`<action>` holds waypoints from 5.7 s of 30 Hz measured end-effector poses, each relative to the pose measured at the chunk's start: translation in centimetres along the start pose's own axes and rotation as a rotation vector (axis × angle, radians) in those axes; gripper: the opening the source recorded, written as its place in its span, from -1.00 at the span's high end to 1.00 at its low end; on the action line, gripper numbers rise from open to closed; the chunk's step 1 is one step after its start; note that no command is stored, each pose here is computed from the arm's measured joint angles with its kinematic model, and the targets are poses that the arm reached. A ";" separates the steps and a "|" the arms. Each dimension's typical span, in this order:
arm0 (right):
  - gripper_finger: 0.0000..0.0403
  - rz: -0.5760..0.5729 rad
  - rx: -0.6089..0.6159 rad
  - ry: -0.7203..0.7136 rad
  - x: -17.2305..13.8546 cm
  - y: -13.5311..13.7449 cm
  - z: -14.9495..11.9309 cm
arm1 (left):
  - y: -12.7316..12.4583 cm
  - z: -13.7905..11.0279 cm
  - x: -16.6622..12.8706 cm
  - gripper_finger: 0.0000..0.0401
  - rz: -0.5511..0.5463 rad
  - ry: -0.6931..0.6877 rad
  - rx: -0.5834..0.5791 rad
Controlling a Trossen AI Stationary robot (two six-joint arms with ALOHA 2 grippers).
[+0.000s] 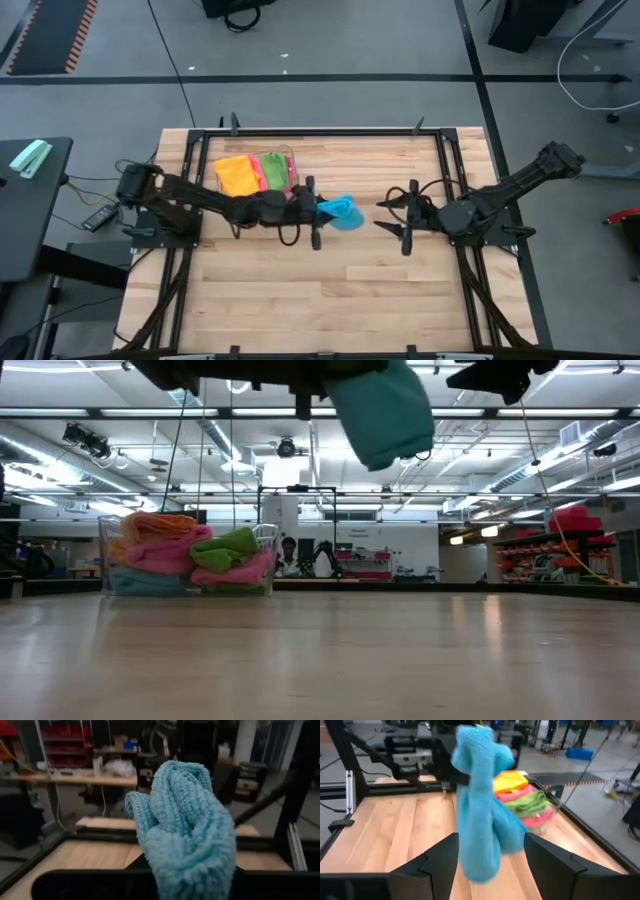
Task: Fold microfiber towels
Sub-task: Stack the blue microfiber towel on top of the green microfiber towel
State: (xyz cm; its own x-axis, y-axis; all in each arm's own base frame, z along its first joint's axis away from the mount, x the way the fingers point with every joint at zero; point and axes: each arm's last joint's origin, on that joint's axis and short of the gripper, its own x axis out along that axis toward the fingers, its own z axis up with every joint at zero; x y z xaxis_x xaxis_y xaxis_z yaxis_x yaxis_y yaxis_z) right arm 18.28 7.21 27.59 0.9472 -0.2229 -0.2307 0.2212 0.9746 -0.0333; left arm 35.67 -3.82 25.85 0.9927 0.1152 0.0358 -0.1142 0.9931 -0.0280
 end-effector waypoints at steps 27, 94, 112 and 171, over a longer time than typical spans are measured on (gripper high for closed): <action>-0.12 -0.033 0.026 0.119 1.6 0.9 -2.0 | 9.7 2.6 -7.4 0.87 0.383 0.648 0.815; -0.12 -0.003 0.104 0.132 1.5 1.2 -2.1 | 12.5 -4.0 -11.0 0.23 0.228 0.928 0.326; -0.12 0.022 0.107 0.117 1.3 1.7 -2.0 | 12.1 -3.9 -10.9 -0.42 0.302 0.873 0.108; -0.12 0.025 0.083 0.103 1.3 1.7 -1.8 | 16.6 -9.0 -11.2 -0.13 0.425 0.817 -0.073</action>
State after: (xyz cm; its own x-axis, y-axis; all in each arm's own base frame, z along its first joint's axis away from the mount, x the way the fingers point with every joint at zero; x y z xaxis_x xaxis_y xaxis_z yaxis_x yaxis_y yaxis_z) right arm 19.43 8.60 25.46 0.9245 -0.1914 -0.3296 0.2204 0.9740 0.0528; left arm 23.05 11.18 15.95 0.5903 0.3894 -0.7070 -0.5000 0.8640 0.0583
